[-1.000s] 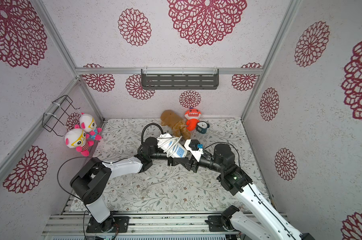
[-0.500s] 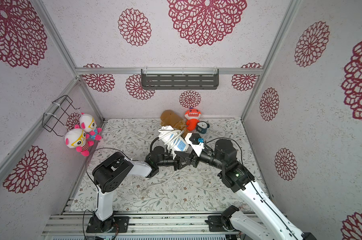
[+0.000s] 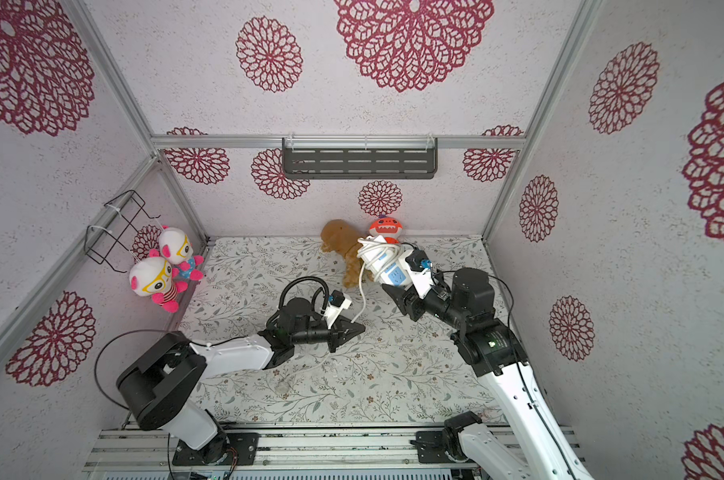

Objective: Wrap the cord around the power strip
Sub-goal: Wrap the power cord around the power strip.

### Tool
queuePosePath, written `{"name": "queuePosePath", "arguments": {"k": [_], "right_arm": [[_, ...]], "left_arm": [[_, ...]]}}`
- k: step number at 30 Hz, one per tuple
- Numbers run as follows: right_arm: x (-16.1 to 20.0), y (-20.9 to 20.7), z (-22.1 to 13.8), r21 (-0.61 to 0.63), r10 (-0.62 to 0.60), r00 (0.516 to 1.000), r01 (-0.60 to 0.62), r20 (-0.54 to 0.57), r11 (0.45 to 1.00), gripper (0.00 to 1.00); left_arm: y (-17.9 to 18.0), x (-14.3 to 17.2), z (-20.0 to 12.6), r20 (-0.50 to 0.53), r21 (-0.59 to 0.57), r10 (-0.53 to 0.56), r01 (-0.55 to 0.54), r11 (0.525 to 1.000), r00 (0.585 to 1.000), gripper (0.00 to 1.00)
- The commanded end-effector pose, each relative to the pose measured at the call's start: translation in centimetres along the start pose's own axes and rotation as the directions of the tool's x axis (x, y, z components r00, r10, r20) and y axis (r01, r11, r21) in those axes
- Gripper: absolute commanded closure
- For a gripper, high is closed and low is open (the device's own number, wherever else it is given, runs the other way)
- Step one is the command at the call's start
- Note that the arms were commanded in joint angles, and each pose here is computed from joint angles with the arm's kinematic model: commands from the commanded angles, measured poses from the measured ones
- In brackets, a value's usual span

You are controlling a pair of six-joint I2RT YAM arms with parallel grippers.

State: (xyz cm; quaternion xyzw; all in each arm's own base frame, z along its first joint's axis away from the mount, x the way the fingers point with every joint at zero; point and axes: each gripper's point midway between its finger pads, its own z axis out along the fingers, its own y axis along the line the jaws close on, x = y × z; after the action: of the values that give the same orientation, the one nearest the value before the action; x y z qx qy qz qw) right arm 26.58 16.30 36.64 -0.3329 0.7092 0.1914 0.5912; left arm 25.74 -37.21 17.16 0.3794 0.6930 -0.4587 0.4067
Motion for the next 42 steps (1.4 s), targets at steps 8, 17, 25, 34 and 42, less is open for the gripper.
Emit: {"name": "queuePosePath", "arguments": {"k": [8,17,25,34,42], "right_arm": [[3.3,-5.0,-0.4,0.216,0.064,0.992,-0.039,-0.110,0.976,1.00],[4.3,-7.2,-0.1,0.280,0.186,0.979,-0.156,-0.085,0.947,1.00],[6.3,-7.8,0.0,0.313,0.256,0.959,-0.206,-0.125,0.927,1.00],[9.7,-6.5,0.5,0.292,0.302,0.926,-0.231,-0.227,0.928,1.00],[11.9,-0.1,2.5,0.079,0.175,0.907,-0.157,-0.382,0.985,1.00]], "left_arm": [[-5.9,0.2,-4.4,-0.342,0.086,0.239,-0.223,0.971,0.909,1.00],[-11.3,0.4,-7.1,-0.490,0.254,0.225,-0.108,0.961,0.843,1.00],[-13.5,-1.7,-7.9,-0.456,0.304,0.277,-0.144,0.942,0.846,1.00],[-16.0,-5.2,-8.4,-0.480,0.361,0.466,-0.316,0.877,0.743,1.00],[-15.5,-10.7,-8.5,-0.407,0.340,0.665,-0.573,0.746,0.626,1.00]]}}
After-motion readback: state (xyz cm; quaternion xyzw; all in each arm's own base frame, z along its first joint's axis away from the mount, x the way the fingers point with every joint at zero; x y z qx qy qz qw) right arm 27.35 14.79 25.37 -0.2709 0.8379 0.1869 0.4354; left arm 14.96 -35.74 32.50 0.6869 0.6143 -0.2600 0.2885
